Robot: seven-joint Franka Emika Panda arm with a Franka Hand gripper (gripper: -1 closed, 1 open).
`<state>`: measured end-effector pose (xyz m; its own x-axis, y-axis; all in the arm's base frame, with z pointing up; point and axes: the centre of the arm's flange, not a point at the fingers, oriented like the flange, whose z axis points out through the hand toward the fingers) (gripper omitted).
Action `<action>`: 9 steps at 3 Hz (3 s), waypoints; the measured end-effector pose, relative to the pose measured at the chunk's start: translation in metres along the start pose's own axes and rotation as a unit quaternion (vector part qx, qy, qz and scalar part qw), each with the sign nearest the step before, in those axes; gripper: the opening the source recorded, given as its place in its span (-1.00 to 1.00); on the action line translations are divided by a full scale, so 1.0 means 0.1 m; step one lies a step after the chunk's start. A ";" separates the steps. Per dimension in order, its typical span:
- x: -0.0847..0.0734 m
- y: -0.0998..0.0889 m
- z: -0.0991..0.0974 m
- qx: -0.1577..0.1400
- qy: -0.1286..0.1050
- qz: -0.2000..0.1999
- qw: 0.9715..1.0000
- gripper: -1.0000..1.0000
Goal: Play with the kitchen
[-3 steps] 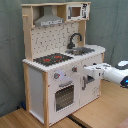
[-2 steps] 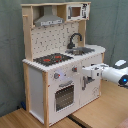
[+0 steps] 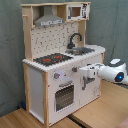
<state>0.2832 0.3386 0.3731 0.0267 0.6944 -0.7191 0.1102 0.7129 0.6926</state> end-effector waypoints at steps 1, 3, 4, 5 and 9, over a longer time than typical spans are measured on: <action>0.05 0.02 0.16 -0.004 0.014 -0.006 1.000 1.00; 0.19 0.18 0.50 -0.013 0.033 -0.016 0.999 1.00; 0.38 0.17 0.62 -0.018 0.059 -0.031 0.998 1.00; 0.42 0.11 0.63 -0.012 0.060 -0.033 0.998 1.00; 0.33 0.03 0.64 0.004 0.057 0.138 0.989 -1.00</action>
<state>0.3482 0.3578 0.3478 -0.0544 0.8697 -0.4905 0.1219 0.4934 0.8612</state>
